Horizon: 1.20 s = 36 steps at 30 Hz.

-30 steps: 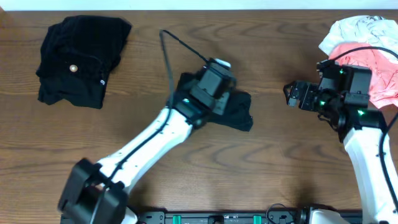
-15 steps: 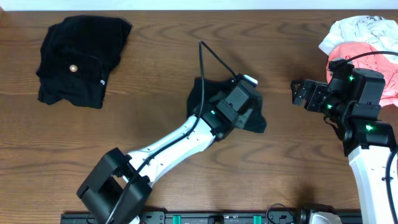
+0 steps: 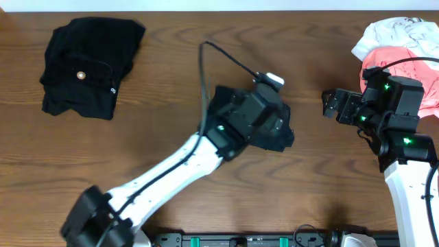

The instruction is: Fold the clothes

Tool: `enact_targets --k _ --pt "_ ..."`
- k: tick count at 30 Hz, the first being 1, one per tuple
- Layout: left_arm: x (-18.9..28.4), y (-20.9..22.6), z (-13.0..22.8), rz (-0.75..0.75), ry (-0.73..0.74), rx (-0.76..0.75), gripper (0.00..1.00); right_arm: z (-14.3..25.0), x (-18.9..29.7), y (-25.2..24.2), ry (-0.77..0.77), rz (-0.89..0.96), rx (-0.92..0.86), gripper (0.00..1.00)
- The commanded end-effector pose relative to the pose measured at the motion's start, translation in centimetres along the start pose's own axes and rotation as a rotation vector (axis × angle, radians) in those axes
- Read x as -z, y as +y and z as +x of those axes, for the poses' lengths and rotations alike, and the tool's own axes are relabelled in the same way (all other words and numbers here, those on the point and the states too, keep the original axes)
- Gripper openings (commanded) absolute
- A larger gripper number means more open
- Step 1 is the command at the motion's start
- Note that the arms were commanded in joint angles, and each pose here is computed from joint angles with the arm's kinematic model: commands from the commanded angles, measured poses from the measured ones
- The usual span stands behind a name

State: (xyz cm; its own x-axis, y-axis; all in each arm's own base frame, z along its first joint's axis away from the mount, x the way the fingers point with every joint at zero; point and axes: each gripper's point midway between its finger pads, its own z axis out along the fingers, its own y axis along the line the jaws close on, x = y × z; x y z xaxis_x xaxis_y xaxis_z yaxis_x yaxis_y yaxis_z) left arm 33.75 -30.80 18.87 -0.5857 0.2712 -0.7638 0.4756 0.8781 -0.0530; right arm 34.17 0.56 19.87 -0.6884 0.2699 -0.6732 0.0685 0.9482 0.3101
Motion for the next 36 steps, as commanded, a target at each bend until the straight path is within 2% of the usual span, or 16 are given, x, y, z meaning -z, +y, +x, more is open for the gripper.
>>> enact_targets --k 1,4,5,6,8,10,11,21,36 --pt "-0.6 3.0 0.6 -0.047 0.043 0.031 0.92 -0.2 0.3 -0.3 -0.01 0.013 -0.017 0.99" --pt "-1.7 3.9 2.0 -0.004 0.102 0.064 0.91 -0.1 0.3 -0.3 -0.007 0.013 -0.017 0.99" --pt "-2.2 3.9 2.5 0.018 0.12 0.074 0.89 -0.1 0.3 -0.3 -0.006 0.013 -0.017 0.99" --pt "-2.7 3.7 2.9 0.042 0.137 0.084 0.82 -0.1 0.3 -0.3 -0.007 0.013 -0.017 0.99" --pt "-3.7 3.0 3.8 0.092 0.169 0.099 0.56 0.0 0.3 -0.3 -0.005 0.013 -0.018 0.99" --pt "-4.7 1.9 4.5 0.147 0.194 0.111 0.12 0.0 0.3 -0.3 -0.002 0.014 -0.019 0.99" --pt "-5.1 1.3 4.9 0.175 0.207 0.117 0.06 0.1 0.3 -0.3 0.0 0.015 -0.019 0.99" --pt "-8.2 -1.7 9.2 0.216 0.32 0.144 0.06 0.2 0.3 -0.4 0.005 0.017 -0.02 0.99" --pt "-8.0 -6.1 8.9 0.292 0.272 0.079 0.06 0.3 0.3 -0.4 0.007 0.017 -0.02 0.99"
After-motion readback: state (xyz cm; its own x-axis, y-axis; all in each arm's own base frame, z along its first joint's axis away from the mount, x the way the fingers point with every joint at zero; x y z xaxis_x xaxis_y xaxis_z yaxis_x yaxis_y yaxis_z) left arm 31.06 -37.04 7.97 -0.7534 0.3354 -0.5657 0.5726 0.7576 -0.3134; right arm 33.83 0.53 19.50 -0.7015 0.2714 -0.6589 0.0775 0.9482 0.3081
